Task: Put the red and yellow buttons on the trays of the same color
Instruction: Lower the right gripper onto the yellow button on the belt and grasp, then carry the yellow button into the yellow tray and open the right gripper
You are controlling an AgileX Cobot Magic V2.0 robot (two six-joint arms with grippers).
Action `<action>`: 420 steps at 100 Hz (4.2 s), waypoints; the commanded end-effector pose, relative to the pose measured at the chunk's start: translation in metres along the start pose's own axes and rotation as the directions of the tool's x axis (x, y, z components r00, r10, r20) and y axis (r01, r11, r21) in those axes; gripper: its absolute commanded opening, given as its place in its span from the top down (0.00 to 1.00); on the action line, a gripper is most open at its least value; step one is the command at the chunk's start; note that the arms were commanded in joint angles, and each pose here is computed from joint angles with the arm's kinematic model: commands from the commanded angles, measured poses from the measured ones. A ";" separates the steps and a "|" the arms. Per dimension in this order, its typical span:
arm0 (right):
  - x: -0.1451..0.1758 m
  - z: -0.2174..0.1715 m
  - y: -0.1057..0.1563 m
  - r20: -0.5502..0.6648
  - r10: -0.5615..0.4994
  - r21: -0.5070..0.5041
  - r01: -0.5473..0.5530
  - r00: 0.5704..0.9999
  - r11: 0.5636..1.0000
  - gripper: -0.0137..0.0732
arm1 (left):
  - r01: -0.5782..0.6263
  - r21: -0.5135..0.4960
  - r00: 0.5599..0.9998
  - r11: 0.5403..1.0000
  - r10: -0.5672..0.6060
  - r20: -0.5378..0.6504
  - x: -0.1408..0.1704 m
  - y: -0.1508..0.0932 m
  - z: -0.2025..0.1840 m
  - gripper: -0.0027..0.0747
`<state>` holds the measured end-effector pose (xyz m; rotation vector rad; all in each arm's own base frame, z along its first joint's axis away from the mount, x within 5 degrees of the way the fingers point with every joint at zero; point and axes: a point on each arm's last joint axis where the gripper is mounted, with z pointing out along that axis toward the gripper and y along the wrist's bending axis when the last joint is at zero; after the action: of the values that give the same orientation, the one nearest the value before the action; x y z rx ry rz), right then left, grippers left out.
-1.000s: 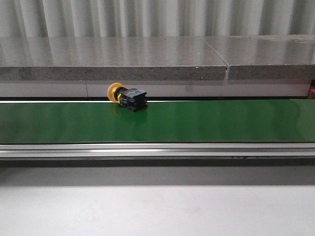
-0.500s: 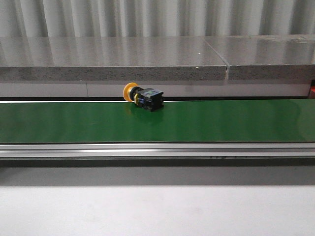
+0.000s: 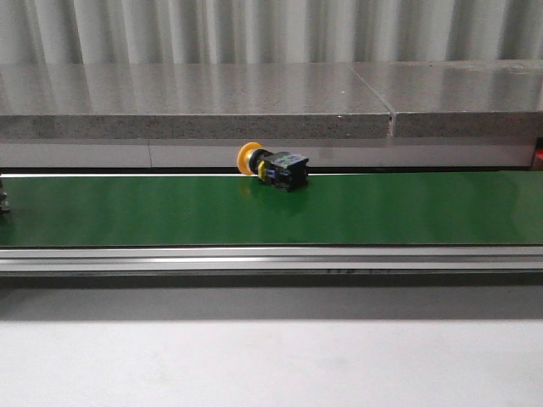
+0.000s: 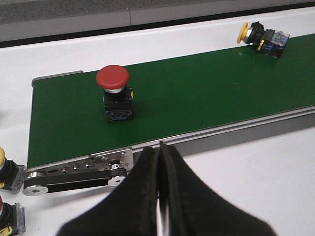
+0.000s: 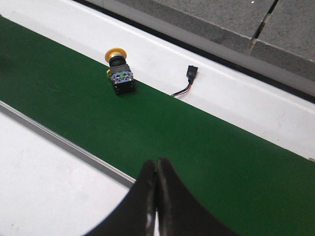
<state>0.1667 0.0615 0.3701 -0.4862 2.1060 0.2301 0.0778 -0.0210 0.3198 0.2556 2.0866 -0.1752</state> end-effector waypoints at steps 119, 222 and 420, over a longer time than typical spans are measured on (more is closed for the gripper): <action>-0.050 0.249 -0.022 -0.427 -0.264 -0.247 0.169 0.865 0.954 0.12 | -0.003 0.004 0.995 1.000 0.002 0.103 -0.011 -0.001 -0.009 0.99; -0.034 0.176 -0.100 -0.336 0.234 0.068 -0.224 0.912 0.972 0.65 | -0.003 0.004 0.994 1.000 0.002 0.105 -0.011 -0.001 -0.009 0.99; 0.088 0.001 -0.275 0.202 0.859 0.647 -0.723 0.471 0.244 0.27 | -0.003 0.004 0.994 1.000 0.002 0.107 -0.011 -0.001 -0.009 0.99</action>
<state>0.2449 -0.2207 0.2683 1.2245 2.3328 -0.0049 0.0726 -0.0205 0.3205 0.2564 2.0694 -0.1749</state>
